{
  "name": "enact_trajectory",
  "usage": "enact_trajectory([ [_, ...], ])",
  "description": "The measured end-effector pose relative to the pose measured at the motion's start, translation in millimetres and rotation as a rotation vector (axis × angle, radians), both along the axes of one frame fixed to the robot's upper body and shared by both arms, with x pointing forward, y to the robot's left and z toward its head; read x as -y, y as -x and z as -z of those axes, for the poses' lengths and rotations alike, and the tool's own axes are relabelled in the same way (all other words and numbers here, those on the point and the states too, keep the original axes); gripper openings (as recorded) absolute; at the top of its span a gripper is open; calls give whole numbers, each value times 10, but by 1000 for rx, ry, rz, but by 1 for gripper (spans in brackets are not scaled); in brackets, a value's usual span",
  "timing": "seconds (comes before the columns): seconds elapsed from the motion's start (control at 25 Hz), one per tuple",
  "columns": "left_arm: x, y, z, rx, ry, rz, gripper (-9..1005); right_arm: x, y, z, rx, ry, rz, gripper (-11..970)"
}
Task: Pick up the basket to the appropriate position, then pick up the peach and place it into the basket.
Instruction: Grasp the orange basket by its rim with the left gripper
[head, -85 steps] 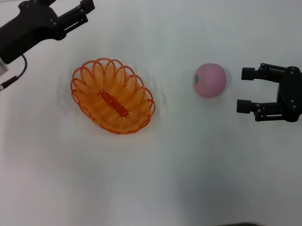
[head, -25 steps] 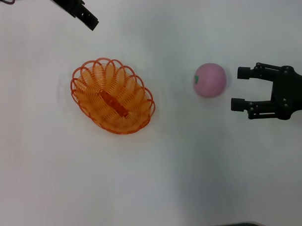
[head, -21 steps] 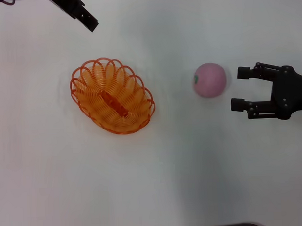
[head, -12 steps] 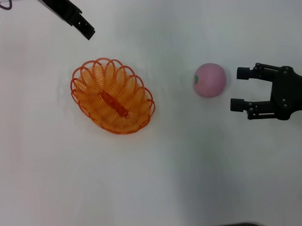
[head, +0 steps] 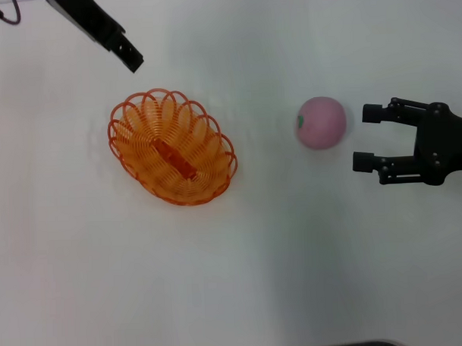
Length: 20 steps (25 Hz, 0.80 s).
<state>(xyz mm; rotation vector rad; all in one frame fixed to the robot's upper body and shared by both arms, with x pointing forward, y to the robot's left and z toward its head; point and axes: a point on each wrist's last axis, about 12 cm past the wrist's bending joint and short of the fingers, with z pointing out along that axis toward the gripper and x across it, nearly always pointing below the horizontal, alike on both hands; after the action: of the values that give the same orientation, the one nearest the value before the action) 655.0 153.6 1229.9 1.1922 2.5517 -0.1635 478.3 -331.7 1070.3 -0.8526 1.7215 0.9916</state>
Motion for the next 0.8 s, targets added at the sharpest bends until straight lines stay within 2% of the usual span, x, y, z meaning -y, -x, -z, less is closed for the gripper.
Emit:
enact_trajectory([
  [0.4,69,-28,427,-15,-43,2,814,-2,13,8,-3,-2,0,938],
  [0.8,82,26,782,-37,-57,-5,813,-16,38,37,-9,-6,1,938],
])
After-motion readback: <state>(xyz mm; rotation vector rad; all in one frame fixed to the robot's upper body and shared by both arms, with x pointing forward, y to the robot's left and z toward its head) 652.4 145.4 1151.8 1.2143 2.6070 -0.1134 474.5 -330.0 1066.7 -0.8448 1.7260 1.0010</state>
